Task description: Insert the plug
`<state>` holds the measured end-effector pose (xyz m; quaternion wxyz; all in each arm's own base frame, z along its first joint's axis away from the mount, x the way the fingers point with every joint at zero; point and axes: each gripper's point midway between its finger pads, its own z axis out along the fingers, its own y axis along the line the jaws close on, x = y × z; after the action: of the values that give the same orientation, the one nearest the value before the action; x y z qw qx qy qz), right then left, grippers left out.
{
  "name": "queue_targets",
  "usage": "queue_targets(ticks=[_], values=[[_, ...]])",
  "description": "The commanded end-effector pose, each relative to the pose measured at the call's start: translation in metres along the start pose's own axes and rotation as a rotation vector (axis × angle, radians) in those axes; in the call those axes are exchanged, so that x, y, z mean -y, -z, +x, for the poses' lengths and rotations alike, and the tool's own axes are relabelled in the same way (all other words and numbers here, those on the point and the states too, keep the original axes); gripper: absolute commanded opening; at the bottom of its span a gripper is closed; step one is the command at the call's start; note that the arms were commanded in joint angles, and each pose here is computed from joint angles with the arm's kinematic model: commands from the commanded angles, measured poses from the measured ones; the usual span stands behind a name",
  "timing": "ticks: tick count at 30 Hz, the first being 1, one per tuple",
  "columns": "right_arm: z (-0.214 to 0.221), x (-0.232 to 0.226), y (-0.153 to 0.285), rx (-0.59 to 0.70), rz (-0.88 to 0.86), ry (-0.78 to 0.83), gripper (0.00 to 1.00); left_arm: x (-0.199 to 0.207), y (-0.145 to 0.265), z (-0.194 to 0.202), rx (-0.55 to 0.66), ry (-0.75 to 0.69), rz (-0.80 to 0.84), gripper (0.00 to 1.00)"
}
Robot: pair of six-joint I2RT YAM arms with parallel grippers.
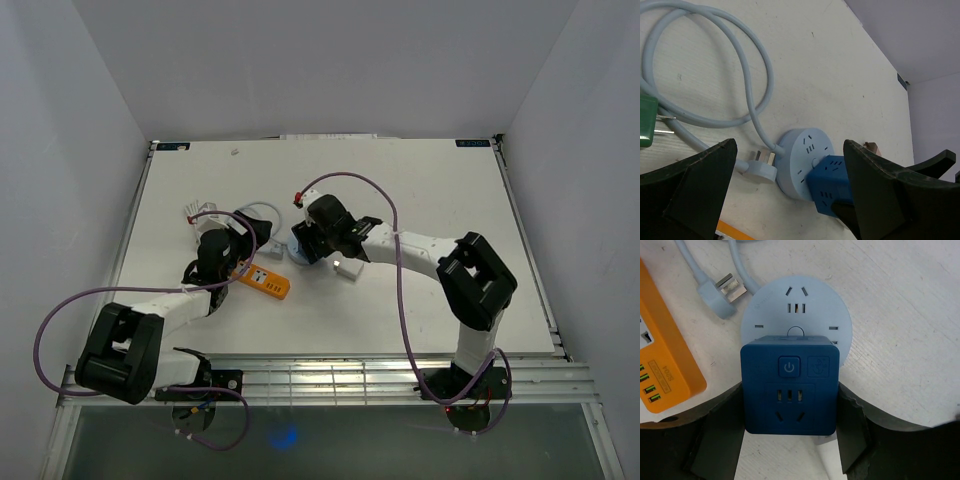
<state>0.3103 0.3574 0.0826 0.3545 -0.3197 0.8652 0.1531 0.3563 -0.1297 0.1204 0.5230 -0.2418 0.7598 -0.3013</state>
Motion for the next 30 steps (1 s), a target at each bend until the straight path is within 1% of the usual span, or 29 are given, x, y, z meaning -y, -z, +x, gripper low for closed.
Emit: queue_targets(ticks=[1,6,7,9,13,18,20,23,25,28,30], values=[[0.079,-0.007,-0.003,-0.299,-0.077,0.135,0.08,0.012,-0.004,-0.008,0.015,-0.012,0.024,0.98],[0.093,0.0,0.0,-0.425,-0.044,0.145,0.08,0.01,-0.007,-0.006,0.007,-0.013,0.019,0.98],[0.1,-0.001,-0.003,-0.462,-0.045,0.144,0.08,0.01,-0.007,-0.005,0.004,-0.015,0.018,0.98],[0.101,-0.003,0.0,-0.5,-0.057,0.146,0.08,0.011,-0.007,-0.005,0.001,-0.015,0.022,0.98],[0.119,-0.005,-0.004,-0.578,-0.082,0.144,0.08,0.01,-0.007,-0.005,0.003,-0.02,0.019,0.98],[0.139,-0.002,-0.006,-0.614,-0.072,0.145,0.08,0.01,-0.006,-0.006,0.008,-0.021,0.018,0.98],[0.147,0.01,-0.004,-0.636,-0.009,0.149,0.08,0.01,-0.007,-0.007,0.008,-0.024,0.018,0.98],[0.151,0.034,-0.001,-0.663,0.078,0.065,0.08,0.009,-0.007,-0.006,0.005,-0.024,0.014,0.98],[0.147,0.056,0.002,-0.656,0.136,-0.028,0.08,0.009,-0.007,-0.006,0.006,-0.029,0.013,0.98],[0.144,0.076,0.011,-0.633,0.195,-0.06,0.08,0.009,-0.007,-0.007,0.009,-0.032,0.011,0.98],[0.144,0.081,0.017,-0.625,0.21,-0.054,0.08,0.008,-0.007,-0.007,0.008,-0.034,0.008,0.98]])
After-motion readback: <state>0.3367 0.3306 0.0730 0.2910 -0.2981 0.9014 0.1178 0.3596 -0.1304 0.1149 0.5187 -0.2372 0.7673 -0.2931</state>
